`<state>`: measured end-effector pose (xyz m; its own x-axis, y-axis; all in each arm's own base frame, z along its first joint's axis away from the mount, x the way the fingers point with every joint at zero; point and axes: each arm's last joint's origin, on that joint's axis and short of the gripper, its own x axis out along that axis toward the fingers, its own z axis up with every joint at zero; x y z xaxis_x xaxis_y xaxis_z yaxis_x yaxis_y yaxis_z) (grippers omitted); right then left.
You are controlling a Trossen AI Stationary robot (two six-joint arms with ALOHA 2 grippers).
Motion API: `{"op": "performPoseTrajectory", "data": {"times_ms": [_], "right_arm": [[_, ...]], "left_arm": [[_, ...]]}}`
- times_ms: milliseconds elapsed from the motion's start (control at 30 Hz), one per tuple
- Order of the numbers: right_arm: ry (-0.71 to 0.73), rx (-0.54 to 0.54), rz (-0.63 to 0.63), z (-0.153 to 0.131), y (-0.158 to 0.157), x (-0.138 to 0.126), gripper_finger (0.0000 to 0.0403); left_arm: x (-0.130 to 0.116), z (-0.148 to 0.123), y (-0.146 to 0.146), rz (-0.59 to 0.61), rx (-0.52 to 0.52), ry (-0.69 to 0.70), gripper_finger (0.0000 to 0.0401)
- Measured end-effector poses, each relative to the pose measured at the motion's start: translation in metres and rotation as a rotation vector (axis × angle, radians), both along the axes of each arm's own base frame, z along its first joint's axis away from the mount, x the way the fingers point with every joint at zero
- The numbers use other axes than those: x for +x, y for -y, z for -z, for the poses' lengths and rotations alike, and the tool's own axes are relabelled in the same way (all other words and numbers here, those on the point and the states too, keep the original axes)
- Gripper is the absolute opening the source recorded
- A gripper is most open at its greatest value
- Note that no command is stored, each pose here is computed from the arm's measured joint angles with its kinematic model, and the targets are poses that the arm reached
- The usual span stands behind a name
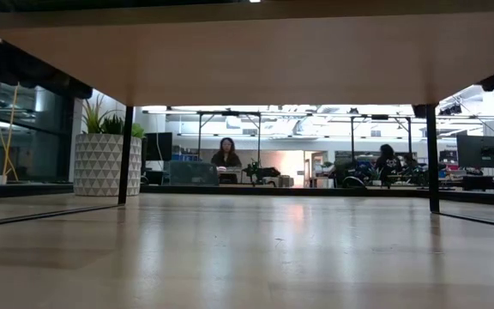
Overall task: Pick and place slides into the shelf
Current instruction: Return to Home Position
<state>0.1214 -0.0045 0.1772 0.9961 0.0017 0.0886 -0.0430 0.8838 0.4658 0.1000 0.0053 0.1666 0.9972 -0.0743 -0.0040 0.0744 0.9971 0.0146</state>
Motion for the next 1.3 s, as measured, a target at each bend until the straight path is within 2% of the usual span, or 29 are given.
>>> {"op": "performPoseTrajectory", "data": {"times_ms": [200,367,600,800,933,1300], "right_arm": [[-0.053,-0.059,-0.006,0.005,0.0,0.0,0.0],[-0.03,-0.119,0.015,0.003,0.001,-0.002,0.0],[-0.166,-0.169,0.05,0.016,0.002,-0.006,0.0],[-0.214,-0.216,0.118,0.02,0.004,-0.01,0.0],[-0.292,-0.219,0.127,0.027,0.004,-0.012,0.0],[-0.289,-0.204,0.093,0.027,0.003,-0.013,0.0]], "left_arm": [[0.0,0.0,0.0,-0.007,-0.037,-0.003,0.0],[0.0,0.0,0.0,-0.014,0.014,-0.003,0.0],[0.0,0.0,0.0,-0.014,0.04,-0.001,0.0],[0.0,0.0,0.0,-0.014,0.04,-0.001,0.0001],[0.0,0.0,0.0,-0.014,0.04,-0.002,0.0001],[0.0,0.0,0.0,-0.014,0.04,-0.002,0.0001]]}}
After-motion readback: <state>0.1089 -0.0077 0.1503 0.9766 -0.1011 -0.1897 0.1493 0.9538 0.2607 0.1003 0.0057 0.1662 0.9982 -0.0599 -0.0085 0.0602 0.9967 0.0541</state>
